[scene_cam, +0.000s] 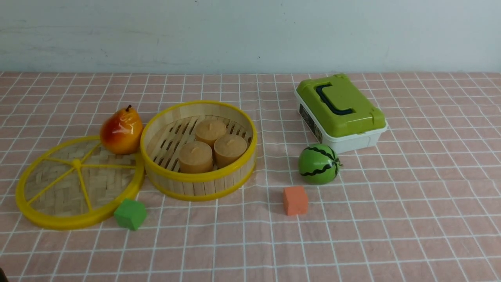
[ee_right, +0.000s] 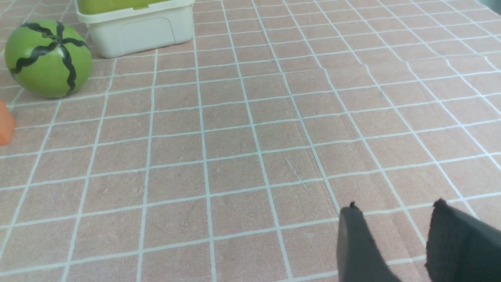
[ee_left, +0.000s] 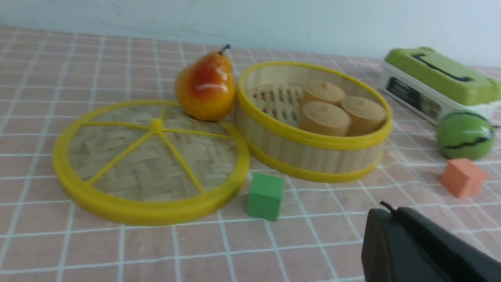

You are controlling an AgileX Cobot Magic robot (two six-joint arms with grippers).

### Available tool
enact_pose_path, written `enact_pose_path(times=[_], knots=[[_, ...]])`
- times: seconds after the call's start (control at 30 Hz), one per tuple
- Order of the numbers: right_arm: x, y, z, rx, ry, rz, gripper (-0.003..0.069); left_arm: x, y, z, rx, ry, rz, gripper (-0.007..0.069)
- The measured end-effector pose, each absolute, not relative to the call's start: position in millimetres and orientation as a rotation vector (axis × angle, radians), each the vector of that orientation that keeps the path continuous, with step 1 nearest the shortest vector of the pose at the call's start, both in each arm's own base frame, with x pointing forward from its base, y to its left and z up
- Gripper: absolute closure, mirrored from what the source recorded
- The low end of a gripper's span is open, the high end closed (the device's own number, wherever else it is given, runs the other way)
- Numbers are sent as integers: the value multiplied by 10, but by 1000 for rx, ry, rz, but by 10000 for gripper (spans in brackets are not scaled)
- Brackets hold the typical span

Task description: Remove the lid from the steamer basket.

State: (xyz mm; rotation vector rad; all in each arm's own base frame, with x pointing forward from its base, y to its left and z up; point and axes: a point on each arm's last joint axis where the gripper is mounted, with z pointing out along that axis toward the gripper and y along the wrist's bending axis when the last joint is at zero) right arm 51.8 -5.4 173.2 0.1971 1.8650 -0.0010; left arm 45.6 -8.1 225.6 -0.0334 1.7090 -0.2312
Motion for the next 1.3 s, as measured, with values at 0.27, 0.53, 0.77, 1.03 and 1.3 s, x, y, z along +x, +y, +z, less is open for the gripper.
enact_pose_path(times=[0.27, 0.53, 0.77, 1.03, 1.3], knots=[[518, -54, 1732, 197, 1865, -1, 418, 534, -25, 1754, -220, 1825, -213, 638], [518, -54, 1732, 197, 1865, -1, 418, 518, -26, 1680, -210, 1896, -194, 638], [518, -54, 1732, 197, 1865, -1, 418, 517, -41, 1680, -165, 1901, -200, 638], [518, -54, 1732, 197, 1865, -1, 418, 518, -24, 1680, -178, 1898, -168, 638], [518, -54, 1732, 197, 1865, -1, 418, 518, -16, 1679, -168, 1899, -146, 638]])
